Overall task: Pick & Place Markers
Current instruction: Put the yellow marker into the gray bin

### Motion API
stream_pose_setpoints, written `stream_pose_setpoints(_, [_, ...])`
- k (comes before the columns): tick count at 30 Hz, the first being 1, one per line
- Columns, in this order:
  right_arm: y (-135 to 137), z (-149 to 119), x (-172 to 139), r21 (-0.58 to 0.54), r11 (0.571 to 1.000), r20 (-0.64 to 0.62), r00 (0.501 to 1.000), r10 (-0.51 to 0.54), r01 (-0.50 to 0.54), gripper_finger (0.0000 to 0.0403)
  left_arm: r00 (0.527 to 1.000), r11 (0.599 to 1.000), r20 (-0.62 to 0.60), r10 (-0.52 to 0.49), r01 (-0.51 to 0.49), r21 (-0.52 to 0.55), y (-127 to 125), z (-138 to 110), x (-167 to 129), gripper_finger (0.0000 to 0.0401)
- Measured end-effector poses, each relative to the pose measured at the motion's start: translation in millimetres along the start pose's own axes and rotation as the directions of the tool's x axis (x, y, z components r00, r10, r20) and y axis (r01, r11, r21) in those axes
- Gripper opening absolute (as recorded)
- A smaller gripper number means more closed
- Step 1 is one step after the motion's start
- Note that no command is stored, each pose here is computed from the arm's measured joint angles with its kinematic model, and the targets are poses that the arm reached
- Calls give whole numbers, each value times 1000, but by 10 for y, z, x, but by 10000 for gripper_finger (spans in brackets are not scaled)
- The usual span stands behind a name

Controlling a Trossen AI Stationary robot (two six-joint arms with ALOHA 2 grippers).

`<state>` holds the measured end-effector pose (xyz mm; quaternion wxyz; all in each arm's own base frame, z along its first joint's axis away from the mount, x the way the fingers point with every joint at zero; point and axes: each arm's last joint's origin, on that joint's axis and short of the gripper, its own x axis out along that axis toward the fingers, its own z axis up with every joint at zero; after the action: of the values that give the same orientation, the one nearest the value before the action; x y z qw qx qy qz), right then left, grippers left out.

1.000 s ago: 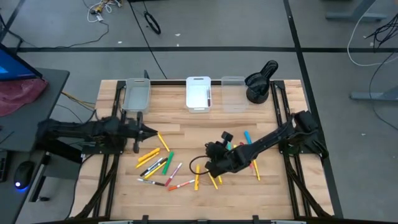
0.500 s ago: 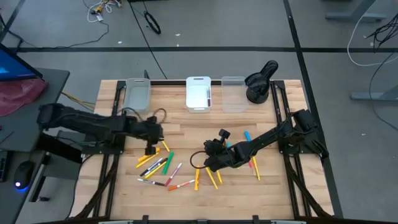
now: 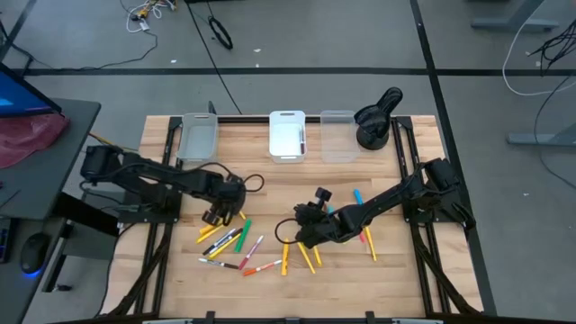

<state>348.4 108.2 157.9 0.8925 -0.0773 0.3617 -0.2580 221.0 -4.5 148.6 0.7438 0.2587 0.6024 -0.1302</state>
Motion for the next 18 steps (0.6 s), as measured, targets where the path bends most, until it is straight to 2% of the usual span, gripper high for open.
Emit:
stream_pose_setpoints(5, [39, -15, -27, -60, 997, -15, 999, 49, -50, 25, 998, 997, -5, 68, -68, 40, 51, 58, 108, 197])
stream_pose_setpoints(11, [48, -19, -36, -123, 991, -14, 999, 52, -53, 25, 1000, 1000, 8, 18, -18, 15, 95, 66, 207, 166])
stream_pose_setpoints(18, [27, -6, -13, -152, 987, -13, 999, 46, -48, 25, 998, 988, 12, -55, 57, -146, 179, -19, 251, 116])
